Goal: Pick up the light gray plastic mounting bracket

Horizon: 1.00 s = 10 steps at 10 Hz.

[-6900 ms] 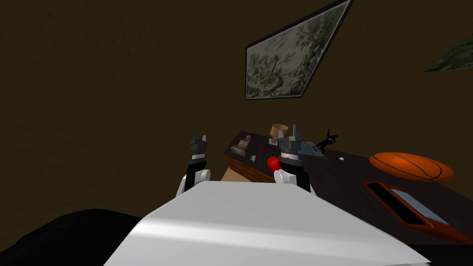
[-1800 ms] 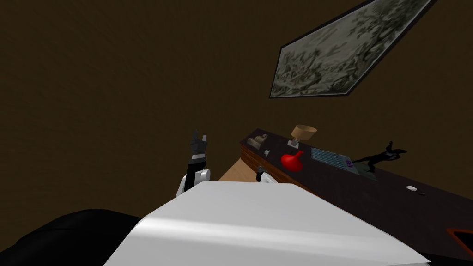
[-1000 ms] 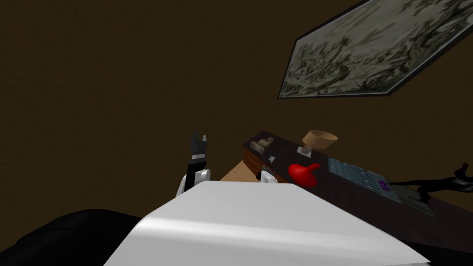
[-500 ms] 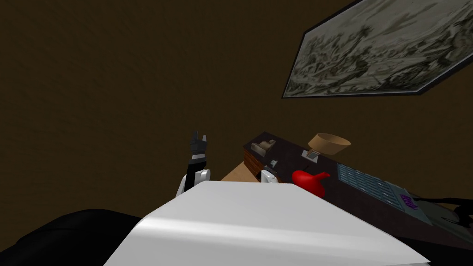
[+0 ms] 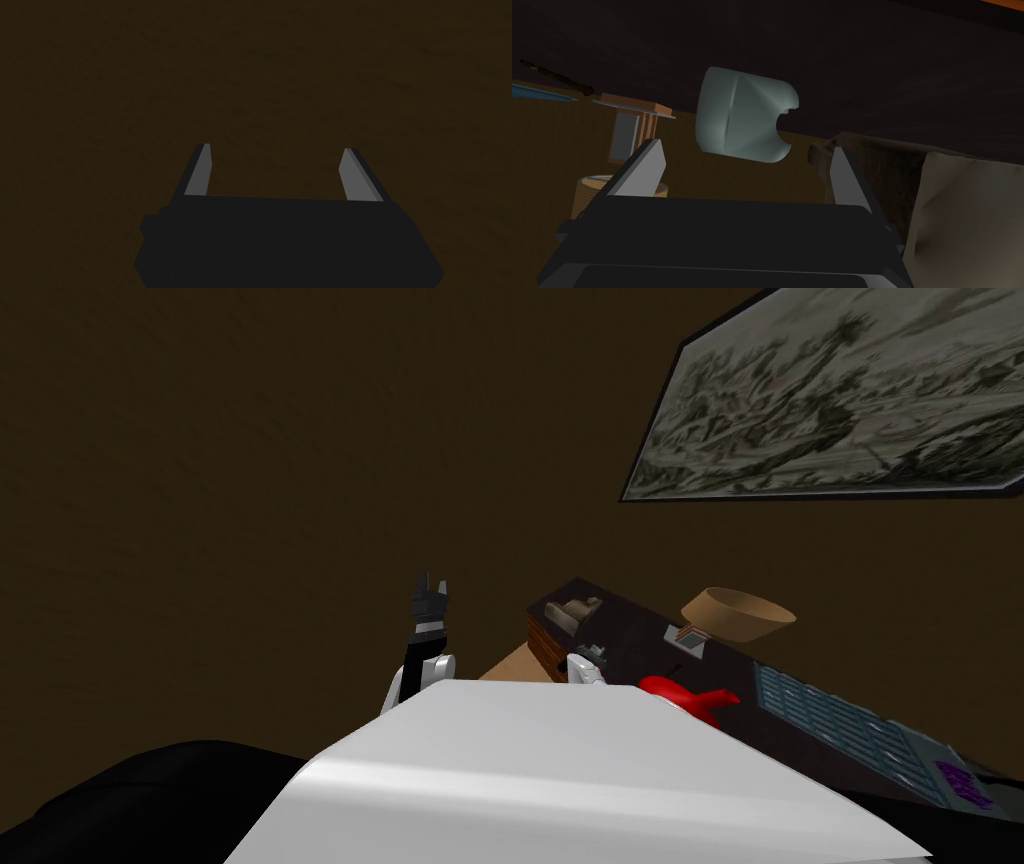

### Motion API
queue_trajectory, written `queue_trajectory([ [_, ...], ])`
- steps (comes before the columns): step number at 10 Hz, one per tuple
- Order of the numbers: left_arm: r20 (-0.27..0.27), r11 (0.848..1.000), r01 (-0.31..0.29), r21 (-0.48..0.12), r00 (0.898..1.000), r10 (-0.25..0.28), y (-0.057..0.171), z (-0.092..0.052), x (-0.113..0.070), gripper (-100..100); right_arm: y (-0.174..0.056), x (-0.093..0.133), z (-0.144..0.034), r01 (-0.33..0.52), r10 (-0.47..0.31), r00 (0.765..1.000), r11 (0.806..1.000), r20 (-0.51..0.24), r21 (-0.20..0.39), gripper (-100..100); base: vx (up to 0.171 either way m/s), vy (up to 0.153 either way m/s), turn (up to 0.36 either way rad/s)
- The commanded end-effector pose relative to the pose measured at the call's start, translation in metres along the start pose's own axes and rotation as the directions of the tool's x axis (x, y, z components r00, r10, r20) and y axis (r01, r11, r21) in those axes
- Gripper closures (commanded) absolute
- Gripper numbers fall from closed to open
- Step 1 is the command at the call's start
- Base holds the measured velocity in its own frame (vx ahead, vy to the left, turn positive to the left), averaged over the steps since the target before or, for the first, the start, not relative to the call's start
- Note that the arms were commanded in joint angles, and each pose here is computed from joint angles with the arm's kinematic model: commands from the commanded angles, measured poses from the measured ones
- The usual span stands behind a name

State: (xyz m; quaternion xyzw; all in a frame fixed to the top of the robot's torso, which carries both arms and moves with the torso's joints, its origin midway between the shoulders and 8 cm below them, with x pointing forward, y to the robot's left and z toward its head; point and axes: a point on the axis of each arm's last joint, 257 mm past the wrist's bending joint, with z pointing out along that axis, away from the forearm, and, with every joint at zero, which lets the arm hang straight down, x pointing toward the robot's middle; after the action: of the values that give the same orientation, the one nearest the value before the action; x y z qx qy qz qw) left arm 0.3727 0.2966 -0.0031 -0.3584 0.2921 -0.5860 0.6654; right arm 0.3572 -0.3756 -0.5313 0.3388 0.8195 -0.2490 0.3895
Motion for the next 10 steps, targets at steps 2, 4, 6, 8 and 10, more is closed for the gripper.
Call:
queue_trajectory([
  [2, 0.0, 1.0, 0.0, 0.0, 1.0, 0.0, 0.0, 0.0, 0.0, 0, -0.001, -0.001, 0.0, -0.001, 0.001, 1.0, 1.0, 0.002, 0.004, 0, 0.024, -0.025, 0.009],
  [4, 0.0, 1.0, 0.001, 0.0, 1.0, -0.001, 0.0, 0.0, 0.0, 0, -0.022, 0.0, 0.013, -0.017, 0.017, 1.0, 0.999, -0.007, 0.034, -100, -0.029, 0.02, 0.208],
  [6, 0.0, 1.0, 0.0, 0.0, 1.0, 0.0, 0.0, 0.0, 0.0, 0, -0.044, 0.0, 0.025, -0.036, 0.037, 0.999, 0.997, -0.014, 0.064, -100, -0.021, 0.022, 0.142],
  [8, 0.0, 1.0, 0.001, 0.0, 1.0, -0.001, 0.0, 0.0, 0.0, 0, -0.059, -0.003, 0.034, -0.066, 0.068, 0.998, 0.994, -0.018, 0.081, -100, -0.045, 0.043, 0.255],
  [10, 0.0, 1.0, 0.0, 0.0, 1.0, 0.0, 0.0, 0.0, 0.0, 0, -0.067, 0.0, 0.036, -0.054, 0.056, 0.998, 0.994, -0.02, 0.097, -100, -0.005, 0.008, -0.011],
])
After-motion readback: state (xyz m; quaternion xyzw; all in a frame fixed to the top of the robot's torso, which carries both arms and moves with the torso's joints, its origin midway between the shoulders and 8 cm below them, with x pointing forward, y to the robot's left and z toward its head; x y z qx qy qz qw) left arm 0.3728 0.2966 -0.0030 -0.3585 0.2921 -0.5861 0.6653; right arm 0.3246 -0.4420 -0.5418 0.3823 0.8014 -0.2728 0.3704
